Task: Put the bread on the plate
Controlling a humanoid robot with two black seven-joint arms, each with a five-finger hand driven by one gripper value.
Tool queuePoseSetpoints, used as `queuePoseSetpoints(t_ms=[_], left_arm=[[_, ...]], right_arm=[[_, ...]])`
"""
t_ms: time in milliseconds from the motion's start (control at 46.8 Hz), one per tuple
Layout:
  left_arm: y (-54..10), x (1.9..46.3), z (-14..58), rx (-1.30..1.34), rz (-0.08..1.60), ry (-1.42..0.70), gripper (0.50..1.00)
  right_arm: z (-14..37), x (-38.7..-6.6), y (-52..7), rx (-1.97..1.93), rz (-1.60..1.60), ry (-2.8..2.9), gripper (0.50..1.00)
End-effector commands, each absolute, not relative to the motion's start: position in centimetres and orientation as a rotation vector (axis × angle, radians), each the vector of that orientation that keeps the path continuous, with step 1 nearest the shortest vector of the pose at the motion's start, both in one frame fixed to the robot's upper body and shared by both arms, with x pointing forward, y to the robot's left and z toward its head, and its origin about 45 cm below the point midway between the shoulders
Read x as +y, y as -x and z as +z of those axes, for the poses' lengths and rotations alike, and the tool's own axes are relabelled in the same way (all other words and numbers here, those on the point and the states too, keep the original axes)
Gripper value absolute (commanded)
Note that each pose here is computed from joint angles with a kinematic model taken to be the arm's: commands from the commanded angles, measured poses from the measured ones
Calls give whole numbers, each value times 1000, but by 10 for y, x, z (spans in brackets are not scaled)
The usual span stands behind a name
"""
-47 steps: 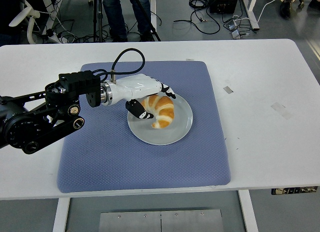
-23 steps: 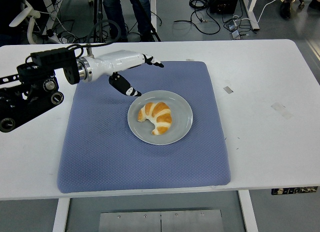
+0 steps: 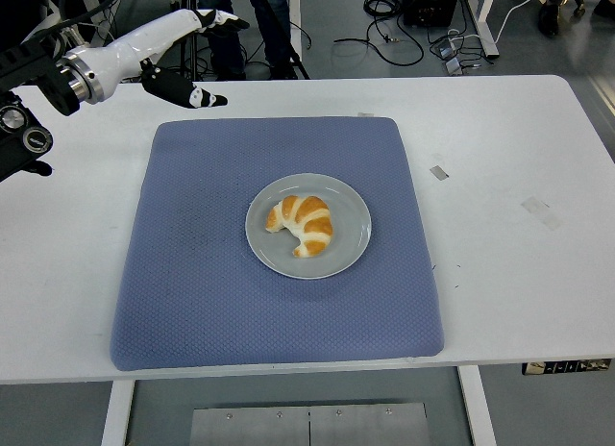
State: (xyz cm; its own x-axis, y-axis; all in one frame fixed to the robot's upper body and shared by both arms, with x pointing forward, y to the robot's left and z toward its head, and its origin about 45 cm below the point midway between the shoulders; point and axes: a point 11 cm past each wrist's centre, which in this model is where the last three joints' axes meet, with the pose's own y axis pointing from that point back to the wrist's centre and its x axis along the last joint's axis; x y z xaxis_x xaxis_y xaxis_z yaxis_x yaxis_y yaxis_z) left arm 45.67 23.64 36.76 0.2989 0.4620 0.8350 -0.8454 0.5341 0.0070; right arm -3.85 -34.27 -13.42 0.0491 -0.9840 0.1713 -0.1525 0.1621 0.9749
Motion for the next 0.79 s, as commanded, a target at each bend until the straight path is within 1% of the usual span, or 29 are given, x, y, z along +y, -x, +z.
queuePoseSetpoints(t_ms=[0, 150, 342, 620, 769], left_arm=[[-457, 256, 372, -896, 990, -471, 872], [-458, 290, 375, -820, 1154, -410, 869], [-456, 323, 357, -721, 1346, -359, 869], [-455, 367, 335, -508, 1543, -286, 863], [-456, 379, 334, -479, 1582, -283, 864]], right_arm=[[-134, -343, 39, -1345, -965, -1218, 1000], [-134, -343, 39, -1345, -965, -1218, 1000], [-134, -343, 39, -1345, -965, -1218, 1000], [-135, -340, 36, -1347, -972, -1226, 1000], [-135, -339, 31, -1351, -968, -1235, 1000]])
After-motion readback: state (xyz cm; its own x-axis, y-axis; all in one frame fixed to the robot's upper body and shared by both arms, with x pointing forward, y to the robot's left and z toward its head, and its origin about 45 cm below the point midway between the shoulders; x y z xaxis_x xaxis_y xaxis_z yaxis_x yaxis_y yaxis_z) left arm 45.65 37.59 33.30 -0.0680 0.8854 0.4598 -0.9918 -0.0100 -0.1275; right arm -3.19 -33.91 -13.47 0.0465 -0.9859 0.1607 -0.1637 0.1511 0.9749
